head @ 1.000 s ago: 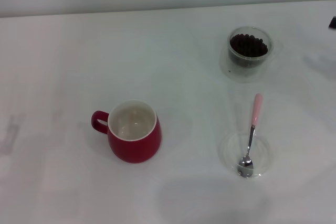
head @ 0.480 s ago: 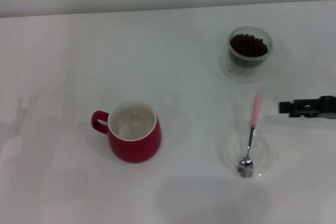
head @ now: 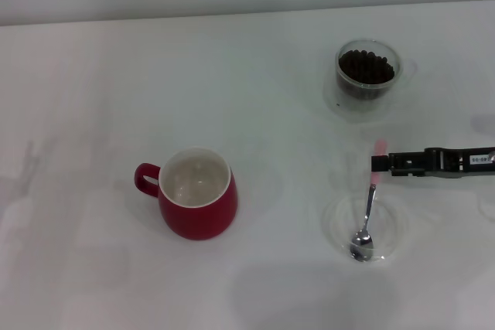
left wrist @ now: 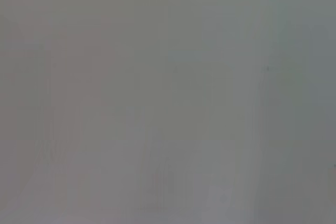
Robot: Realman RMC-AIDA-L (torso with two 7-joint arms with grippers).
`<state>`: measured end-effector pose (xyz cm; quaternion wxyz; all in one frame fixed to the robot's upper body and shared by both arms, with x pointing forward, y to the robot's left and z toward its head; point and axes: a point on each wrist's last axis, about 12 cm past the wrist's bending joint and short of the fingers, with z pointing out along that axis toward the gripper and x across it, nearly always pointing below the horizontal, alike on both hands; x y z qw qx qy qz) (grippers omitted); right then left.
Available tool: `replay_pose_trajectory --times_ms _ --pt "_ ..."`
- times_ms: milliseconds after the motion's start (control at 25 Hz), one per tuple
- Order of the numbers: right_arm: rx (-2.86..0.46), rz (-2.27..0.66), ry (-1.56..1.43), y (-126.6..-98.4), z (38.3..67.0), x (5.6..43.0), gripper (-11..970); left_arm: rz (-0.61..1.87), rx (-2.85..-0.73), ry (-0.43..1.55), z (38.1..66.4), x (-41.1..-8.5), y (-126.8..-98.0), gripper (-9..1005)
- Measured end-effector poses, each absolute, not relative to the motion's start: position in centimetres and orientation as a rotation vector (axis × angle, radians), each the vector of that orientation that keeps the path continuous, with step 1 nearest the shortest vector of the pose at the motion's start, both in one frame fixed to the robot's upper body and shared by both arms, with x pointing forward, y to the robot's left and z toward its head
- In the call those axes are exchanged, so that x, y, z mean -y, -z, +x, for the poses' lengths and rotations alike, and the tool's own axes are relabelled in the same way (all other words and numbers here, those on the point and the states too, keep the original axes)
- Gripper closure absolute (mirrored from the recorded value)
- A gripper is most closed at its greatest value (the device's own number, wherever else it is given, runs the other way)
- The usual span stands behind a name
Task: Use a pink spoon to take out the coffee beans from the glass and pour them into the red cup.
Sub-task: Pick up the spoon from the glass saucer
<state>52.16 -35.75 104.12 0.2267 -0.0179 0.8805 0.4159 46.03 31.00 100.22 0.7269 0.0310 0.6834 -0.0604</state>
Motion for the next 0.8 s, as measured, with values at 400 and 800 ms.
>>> replay_pose_trajectory --times_ms 400,800 --pt "-2.386 -0.051 -1.118 -104.0 53.4 34.2 118 0.072 -1.511 0.125 46.0 -31.2 -100.2 208" --pt "-2.36 -0.029 -1.11 -104.1 53.8 34.1 122 0.06 -1.511 0.113 45.9 -31.5 -100.2 207"
